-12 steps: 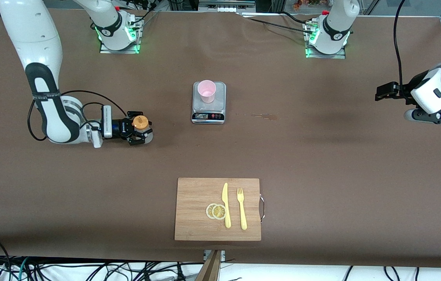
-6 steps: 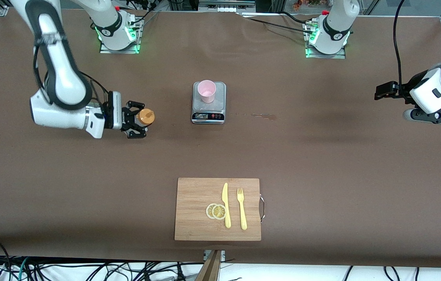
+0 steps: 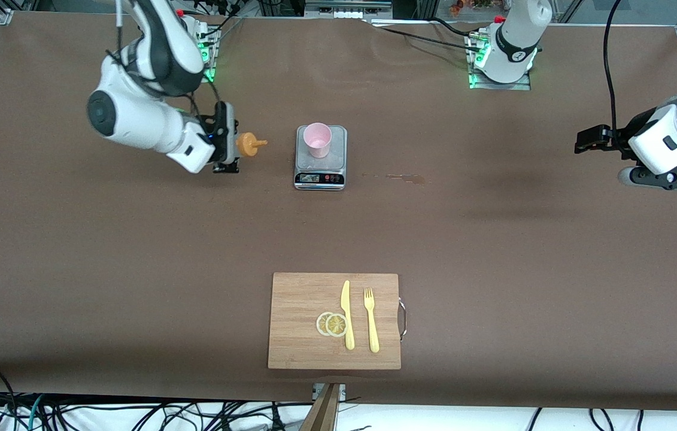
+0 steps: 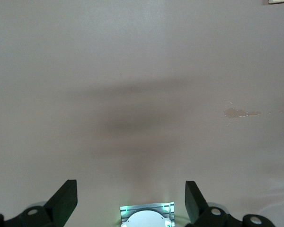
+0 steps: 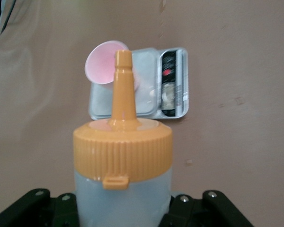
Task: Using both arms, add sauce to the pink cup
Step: 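Lift the bottle with the right gripper toward the pink cup, then tilt the bottle nozzle over the cup and squeeze sauce in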
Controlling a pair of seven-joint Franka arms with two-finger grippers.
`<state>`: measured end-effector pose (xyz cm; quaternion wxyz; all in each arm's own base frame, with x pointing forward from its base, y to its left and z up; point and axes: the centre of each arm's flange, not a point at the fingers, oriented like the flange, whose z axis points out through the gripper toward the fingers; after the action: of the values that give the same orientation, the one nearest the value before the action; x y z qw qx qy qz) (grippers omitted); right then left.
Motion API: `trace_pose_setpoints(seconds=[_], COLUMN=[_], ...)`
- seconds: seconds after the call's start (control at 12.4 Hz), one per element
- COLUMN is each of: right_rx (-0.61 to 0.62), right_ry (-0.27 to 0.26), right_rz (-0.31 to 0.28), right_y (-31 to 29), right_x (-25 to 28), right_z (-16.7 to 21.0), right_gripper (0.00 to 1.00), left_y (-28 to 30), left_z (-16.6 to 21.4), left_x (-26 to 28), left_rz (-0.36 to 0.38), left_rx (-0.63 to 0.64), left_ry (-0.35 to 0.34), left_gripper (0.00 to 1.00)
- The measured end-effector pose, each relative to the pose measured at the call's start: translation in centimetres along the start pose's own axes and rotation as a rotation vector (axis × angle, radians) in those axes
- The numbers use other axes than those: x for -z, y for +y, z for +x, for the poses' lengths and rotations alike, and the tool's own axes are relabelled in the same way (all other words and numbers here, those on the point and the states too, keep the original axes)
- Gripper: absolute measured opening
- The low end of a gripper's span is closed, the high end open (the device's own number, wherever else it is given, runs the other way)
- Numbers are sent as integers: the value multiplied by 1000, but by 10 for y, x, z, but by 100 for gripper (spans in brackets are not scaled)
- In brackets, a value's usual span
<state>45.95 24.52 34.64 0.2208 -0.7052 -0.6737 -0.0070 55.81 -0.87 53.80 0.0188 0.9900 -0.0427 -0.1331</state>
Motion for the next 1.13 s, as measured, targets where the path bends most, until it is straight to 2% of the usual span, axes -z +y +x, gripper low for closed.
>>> trace_pose_setpoints(seconds=[0.16, 0.4, 0.57, 1.13], right_rx=[-54, -115, -150, -241], right_ry=[-120, -260, -317, -468], right_rz=[-8, -58, -92, -164], right_y=[-23, -46, -56, -84], right_x=[-20, -39, -47, -89], right_z=[24, 50, 60, 97], right_gripper=[21, 21, 21, 21], left_y=[0, 0, 0, 1], left_z=[0, 0, 0, 0], left_x=[0, 0, 0, 0], left_rz=[0, 0, 0, 0], left_rx=[0, 0, 0, -1], left_ry=[0, 0, 0, 0], left_gripper=[100, 100, 100, 100])
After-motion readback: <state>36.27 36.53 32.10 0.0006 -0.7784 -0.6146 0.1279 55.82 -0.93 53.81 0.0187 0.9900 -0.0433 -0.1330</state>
